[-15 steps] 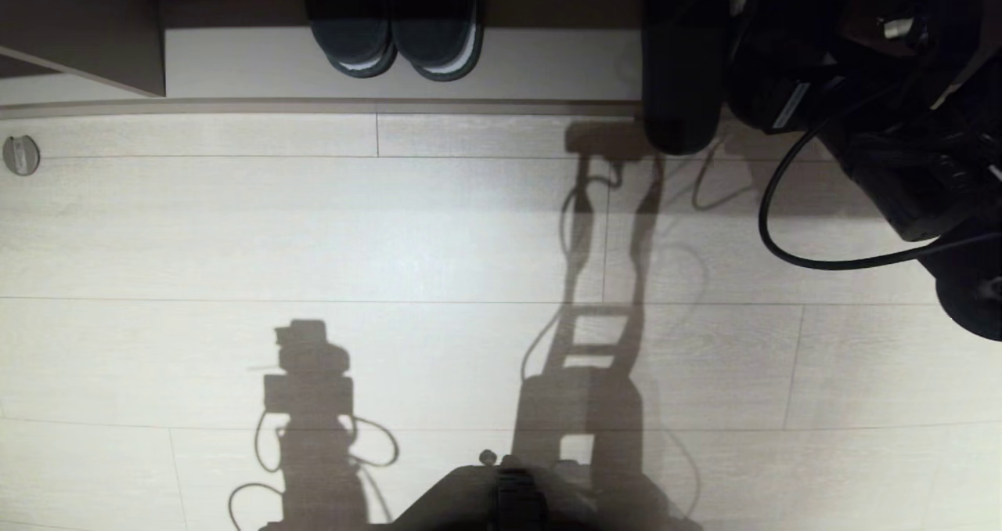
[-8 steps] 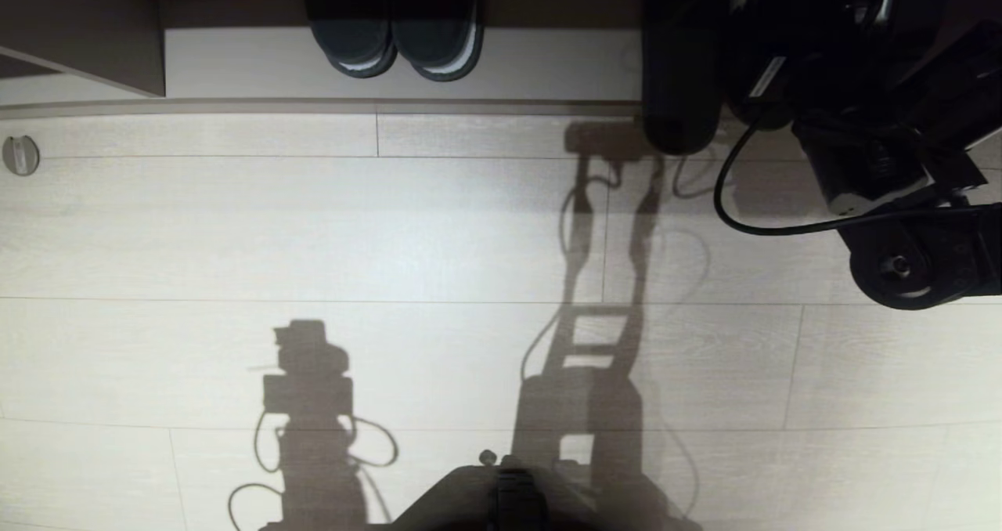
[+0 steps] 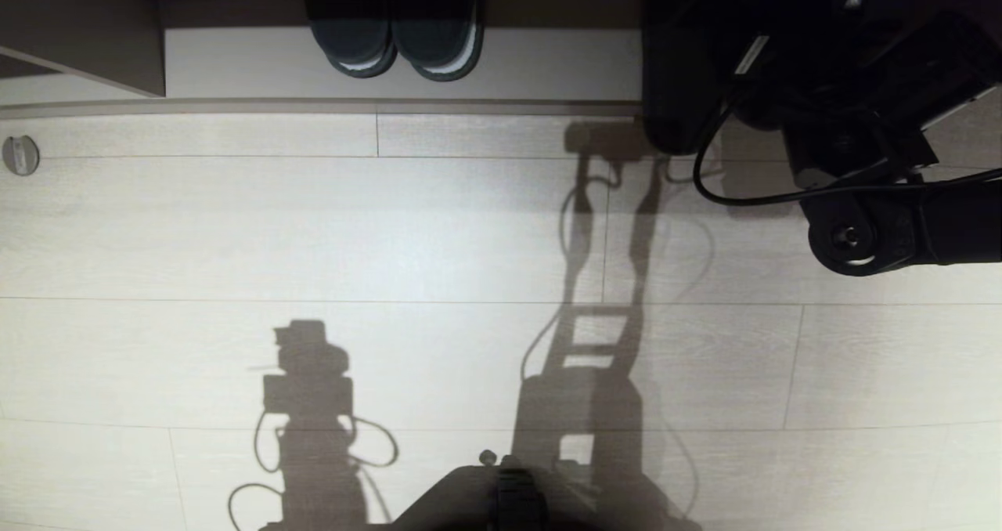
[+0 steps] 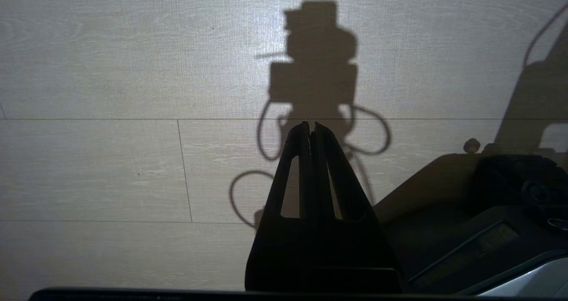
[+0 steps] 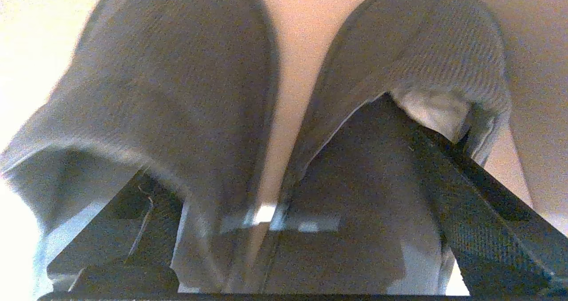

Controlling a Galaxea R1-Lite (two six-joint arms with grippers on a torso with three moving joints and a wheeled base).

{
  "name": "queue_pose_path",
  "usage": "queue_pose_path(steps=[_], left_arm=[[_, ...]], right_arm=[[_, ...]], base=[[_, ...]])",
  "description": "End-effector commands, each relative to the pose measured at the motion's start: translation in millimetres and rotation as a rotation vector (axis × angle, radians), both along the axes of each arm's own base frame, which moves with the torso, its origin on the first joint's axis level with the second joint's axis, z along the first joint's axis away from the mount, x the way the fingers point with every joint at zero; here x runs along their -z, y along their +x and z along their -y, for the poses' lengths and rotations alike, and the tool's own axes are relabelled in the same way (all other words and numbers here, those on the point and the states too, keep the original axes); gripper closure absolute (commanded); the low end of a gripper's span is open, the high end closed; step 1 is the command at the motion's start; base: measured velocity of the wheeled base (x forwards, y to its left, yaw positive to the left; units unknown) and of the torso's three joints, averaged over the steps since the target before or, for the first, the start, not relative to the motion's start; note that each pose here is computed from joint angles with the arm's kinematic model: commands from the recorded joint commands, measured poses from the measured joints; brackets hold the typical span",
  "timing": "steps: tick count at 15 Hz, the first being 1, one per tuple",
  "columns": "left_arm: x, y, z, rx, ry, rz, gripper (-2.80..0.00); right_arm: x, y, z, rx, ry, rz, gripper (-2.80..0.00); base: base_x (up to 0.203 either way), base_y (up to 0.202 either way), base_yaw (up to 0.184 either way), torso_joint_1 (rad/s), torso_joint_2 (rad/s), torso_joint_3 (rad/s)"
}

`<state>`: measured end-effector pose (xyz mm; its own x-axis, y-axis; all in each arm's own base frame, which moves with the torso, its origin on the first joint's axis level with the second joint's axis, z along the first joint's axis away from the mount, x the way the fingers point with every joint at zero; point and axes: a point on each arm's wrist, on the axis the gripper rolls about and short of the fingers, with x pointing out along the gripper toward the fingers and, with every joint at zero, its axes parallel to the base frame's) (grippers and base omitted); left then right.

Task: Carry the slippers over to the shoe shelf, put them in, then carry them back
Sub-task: Pick up the slippers in the shoe cabinet

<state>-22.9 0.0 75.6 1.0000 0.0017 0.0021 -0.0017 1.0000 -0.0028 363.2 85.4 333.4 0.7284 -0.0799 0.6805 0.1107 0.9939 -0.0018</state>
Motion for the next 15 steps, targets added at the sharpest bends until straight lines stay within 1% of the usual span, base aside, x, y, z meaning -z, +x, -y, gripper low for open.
queue_pose_path(steps=[1,5,6,8,15], left_arm=[[0,0,0,0.000,0.000,-0.002,0.00],[0,0,0,-0.001,0.000,-0.002,0.00],[0,0,0,-0.001,0.000,-0.001,0.00],[0,0,0,0.000,-0.002,-0.002,0.00],[0,0,0,-0.001,-0.003,-0.001,0.00]], right_arm=[[1,9,0,0.013,0.010,0.013,-2.80],[-2,22,1,0.022,0.017,0.043,-2.80],[-4,26,1,0.024,0.019,0.060,0.00],[-7,32,6,0.038,0.019,0.077,0.00],[-2,37,7,0.042,0.017,0.068,0.00]], base=[[0.000,0.000,0.000,0.000,0.00,0.000],[0.000,0.000,0.000,0.000,0.00,0.000],[0.000,0.000,0.000,0.000,0.00,0.000],[0.000,0.000,0.000,0.000,0.00,0.000],[0.000,0.000,0.000,0.000,0.00,0.000]])
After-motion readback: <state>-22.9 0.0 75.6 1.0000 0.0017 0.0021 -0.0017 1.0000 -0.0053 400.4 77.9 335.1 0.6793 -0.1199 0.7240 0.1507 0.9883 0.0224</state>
